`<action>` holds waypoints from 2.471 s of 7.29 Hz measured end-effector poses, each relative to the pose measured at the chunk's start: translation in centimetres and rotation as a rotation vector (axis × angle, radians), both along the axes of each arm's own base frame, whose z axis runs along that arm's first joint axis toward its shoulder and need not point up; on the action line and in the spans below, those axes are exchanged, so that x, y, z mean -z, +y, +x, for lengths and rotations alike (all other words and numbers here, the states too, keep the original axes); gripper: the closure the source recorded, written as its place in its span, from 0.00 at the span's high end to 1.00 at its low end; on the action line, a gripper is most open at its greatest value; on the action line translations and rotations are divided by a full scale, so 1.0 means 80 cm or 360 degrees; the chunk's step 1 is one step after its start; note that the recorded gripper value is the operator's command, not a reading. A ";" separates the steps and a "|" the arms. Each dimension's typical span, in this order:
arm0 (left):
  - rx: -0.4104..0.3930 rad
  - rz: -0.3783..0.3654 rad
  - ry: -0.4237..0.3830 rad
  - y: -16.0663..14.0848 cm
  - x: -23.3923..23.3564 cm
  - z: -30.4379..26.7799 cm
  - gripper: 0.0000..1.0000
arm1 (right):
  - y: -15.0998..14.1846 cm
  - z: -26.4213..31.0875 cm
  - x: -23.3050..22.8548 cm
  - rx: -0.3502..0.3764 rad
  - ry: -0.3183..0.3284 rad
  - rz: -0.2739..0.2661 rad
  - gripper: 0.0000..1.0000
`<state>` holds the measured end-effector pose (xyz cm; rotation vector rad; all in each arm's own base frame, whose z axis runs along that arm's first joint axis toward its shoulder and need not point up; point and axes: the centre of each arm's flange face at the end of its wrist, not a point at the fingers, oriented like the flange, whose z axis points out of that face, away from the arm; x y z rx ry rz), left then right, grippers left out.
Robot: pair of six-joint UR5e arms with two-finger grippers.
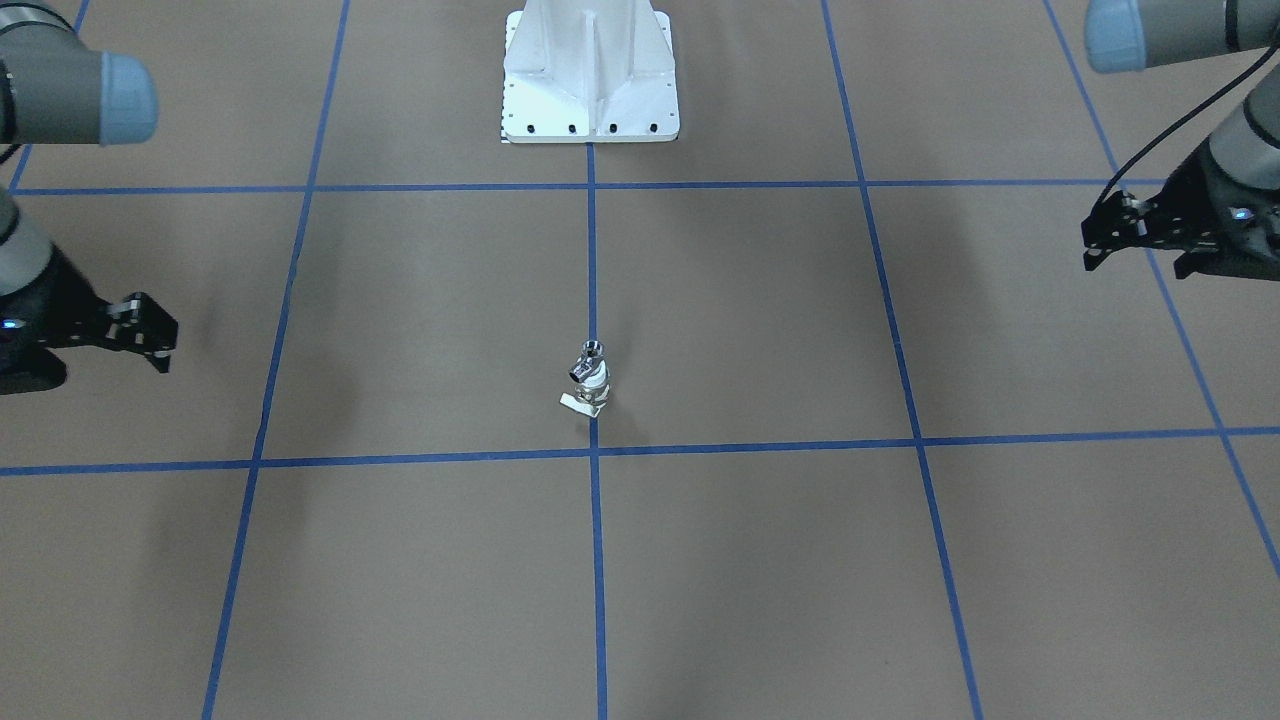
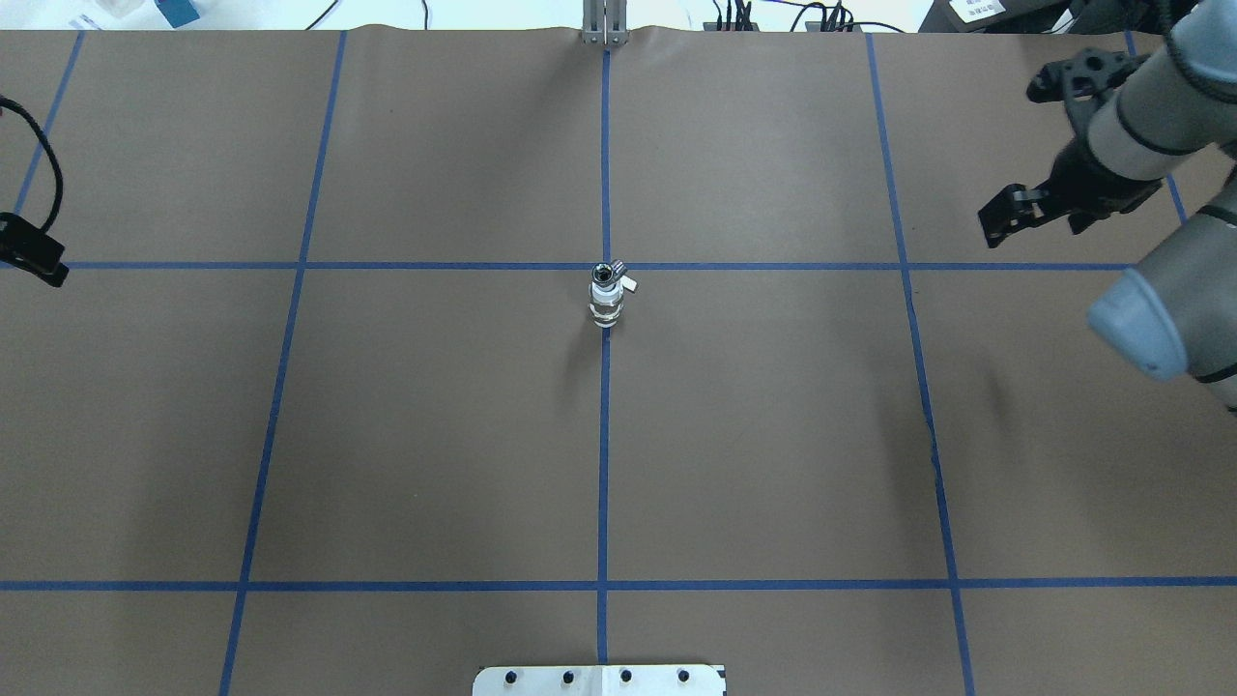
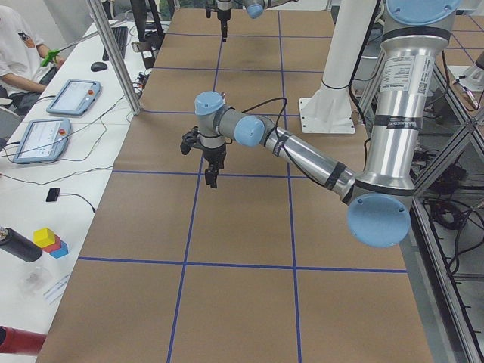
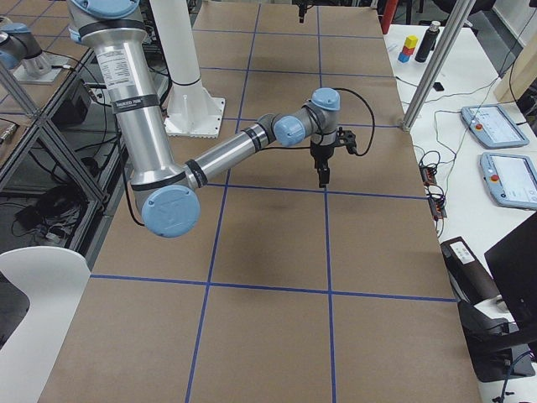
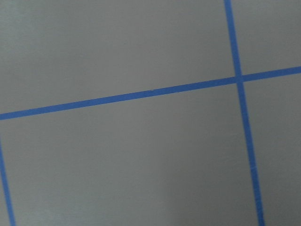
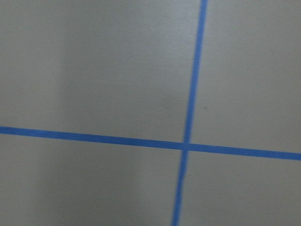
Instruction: Assemble PPR valve and pipe with both arms
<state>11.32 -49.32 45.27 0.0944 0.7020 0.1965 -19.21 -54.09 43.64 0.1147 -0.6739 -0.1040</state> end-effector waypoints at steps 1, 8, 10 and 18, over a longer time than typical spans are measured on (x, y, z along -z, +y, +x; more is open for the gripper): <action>-0.0021 0.0038 -0.0020 0.005 -0.023 -0.040 1.00 | 0.005 0.055 -0.041 0.0016 0.0002 -0.0025 1.00; 0.0024 -0.0083 0.0059 0.023 -0.084 -0.100 1.00 | 0.019 0.196 -0.117 -0.0014 -0.0193 -0.0103 1.00; 0.0025 -0.0079 0.0061 0.021 -0.082 -0.098 1.00 | 0.017 0.196 -0.117 -0.0017 -0.0194 -0.0105 1.00; 0.0017 -0.0023 0.0074 0.017 -0.061 -0.095 1.00 | 0.015 0.196 -0.107 -0.0016 -0.0197 -0.0078 1.00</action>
